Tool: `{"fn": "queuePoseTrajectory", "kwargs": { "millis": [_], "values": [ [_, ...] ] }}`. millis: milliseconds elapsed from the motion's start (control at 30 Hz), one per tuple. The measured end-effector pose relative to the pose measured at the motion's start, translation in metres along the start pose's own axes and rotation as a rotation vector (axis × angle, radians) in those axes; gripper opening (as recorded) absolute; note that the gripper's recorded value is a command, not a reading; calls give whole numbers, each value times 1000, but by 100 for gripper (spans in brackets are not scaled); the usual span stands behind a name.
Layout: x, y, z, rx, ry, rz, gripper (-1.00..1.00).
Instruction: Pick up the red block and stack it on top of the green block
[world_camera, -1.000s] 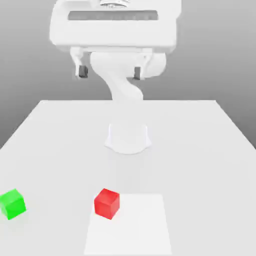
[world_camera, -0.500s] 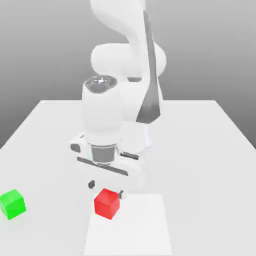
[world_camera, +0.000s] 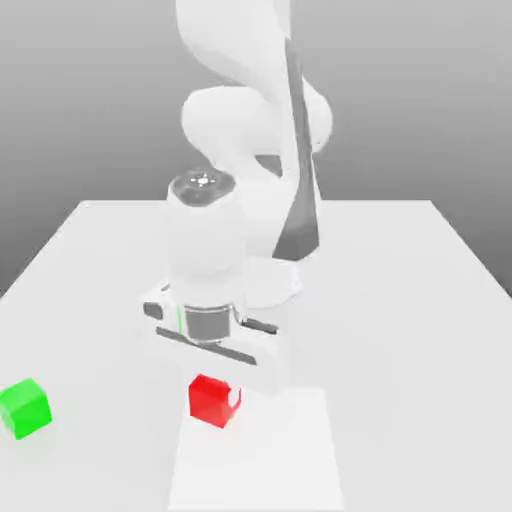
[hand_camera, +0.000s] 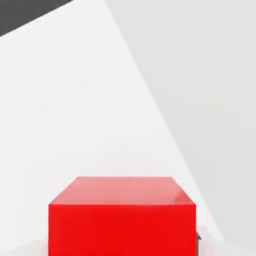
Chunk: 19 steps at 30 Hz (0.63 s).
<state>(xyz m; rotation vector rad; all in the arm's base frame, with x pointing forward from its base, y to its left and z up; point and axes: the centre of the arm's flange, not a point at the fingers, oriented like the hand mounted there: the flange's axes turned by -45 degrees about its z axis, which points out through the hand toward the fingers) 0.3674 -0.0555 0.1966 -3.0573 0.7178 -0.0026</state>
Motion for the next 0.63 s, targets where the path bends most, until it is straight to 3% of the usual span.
{"fn": "queuePoseTrajectory", "kwargs": {
  "millis": [200, 400, 500, 533, 633],
  "values": [
    [41, 27, -25, 6, -1, 232, -100],
    [90, 209, -36, 3, 0, 859, -100],
    [103, 240, -3, 0, 0, 987, -100],
    [104, 242, 8, -1, 1, 996, 100],
    [104, 242, 8, -1, 1, 996, 100]
  ]
}}
